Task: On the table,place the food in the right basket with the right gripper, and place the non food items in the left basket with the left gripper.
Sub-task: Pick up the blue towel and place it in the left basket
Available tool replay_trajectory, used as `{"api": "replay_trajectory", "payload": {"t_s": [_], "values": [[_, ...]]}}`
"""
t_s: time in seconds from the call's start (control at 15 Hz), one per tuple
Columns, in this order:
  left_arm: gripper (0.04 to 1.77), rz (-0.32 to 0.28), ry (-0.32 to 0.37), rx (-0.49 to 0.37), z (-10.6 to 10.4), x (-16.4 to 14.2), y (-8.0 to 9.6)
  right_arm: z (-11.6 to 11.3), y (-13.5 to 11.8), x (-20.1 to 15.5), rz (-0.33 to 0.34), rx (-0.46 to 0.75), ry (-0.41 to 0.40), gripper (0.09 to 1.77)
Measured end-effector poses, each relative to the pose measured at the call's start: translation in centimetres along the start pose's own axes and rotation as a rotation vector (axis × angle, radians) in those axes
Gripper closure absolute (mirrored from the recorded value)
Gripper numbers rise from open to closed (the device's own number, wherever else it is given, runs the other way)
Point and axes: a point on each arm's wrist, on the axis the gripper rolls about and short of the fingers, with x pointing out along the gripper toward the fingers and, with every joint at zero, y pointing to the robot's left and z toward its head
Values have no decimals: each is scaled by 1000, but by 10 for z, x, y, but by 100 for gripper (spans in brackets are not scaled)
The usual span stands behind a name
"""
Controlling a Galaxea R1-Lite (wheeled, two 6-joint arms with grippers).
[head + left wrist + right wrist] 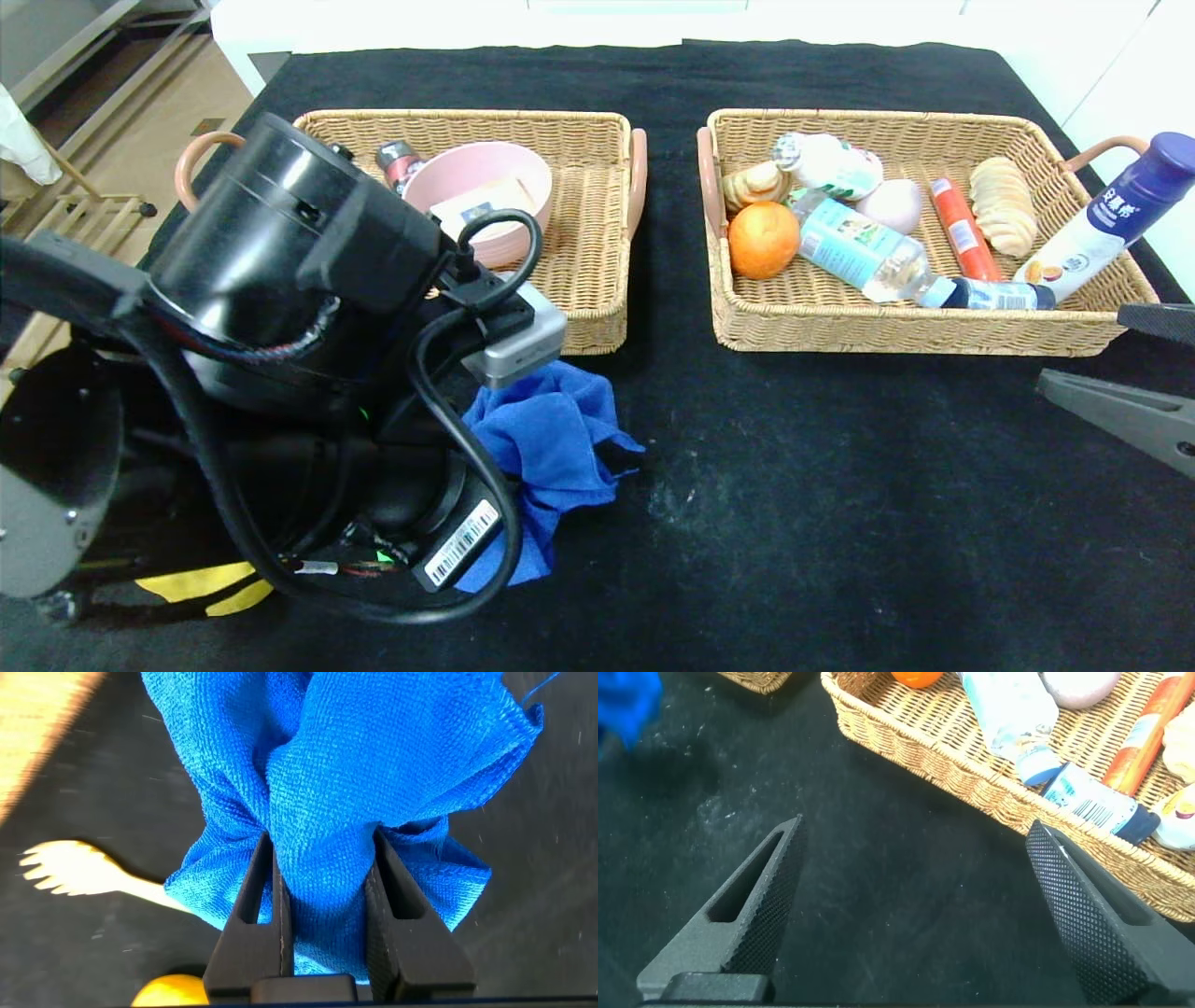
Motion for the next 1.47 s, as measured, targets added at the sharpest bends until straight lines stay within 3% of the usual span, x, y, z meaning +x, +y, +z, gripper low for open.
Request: {"api": "replay_trajectory", "payload": {"t_s": [0.47,1.0,1.47], "values": [[133,71,-87,-92,8,-22,30,1,0,0,0,0,-4,15],[133,200,-156,-234,16,-36,79,1,-1,0,-5,3,-4,15],[133,260,-198,-339,25,-34,121,1,-1,1,-4,4,0,15]]}}
